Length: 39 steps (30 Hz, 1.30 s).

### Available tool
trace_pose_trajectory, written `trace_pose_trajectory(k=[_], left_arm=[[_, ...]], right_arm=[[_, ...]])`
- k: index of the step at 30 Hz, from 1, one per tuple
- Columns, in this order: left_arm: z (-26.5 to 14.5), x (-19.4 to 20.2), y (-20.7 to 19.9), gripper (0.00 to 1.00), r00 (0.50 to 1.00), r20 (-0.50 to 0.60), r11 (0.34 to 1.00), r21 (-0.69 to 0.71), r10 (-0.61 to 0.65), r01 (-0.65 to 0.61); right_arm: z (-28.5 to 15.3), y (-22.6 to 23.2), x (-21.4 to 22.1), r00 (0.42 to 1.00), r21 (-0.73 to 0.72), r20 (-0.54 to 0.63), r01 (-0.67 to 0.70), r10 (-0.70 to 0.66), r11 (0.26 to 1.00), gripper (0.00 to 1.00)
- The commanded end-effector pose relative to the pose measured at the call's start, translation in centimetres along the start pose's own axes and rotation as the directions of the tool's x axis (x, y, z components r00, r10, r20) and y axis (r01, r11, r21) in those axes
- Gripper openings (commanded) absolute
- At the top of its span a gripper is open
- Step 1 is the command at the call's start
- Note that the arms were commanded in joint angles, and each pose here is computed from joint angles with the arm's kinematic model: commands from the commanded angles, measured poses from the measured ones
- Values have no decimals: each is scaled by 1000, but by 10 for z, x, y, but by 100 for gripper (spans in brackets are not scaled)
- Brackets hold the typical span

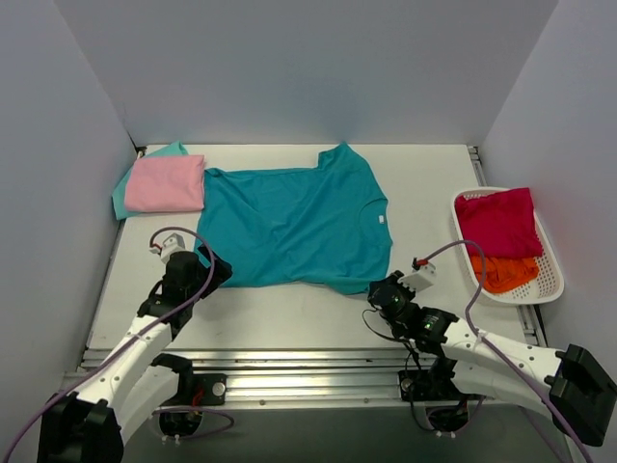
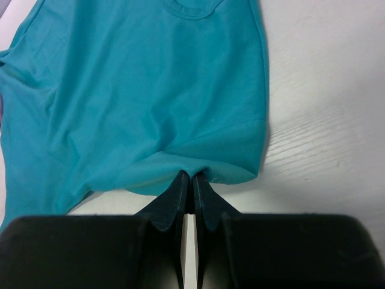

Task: Fold and stack the t-shirts
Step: Flatten the tshirt out

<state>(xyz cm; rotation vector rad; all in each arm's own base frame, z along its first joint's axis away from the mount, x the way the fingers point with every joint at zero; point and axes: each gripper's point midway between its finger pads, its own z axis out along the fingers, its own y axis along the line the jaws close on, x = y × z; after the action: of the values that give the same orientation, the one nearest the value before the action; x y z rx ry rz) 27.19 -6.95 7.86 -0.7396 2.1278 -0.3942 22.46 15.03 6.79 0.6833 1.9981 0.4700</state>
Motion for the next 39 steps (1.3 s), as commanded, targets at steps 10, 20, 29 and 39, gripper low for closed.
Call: trace_pose_trajectory(k=[10,20,29,39], left_arm=[[-26,22,20,94,1000,-24,994,-103,19,-22],[-17,52,12,94,999,-34,992,-119,28,-32],[-25,60,18,94,998,12,983,-169,69,-66],[-30,66,19,94,993,46,975,-198,113,-102]], right_arm=[[0,-40,-46,990,101,138,-53,39,993,0],[6,-53,-58,981,133,180,-102,77,986,0],[7,-56,-60,979,132,181,-119,94,984,0],[7,-58,-60,981,140,171,-118,93,983,0]])
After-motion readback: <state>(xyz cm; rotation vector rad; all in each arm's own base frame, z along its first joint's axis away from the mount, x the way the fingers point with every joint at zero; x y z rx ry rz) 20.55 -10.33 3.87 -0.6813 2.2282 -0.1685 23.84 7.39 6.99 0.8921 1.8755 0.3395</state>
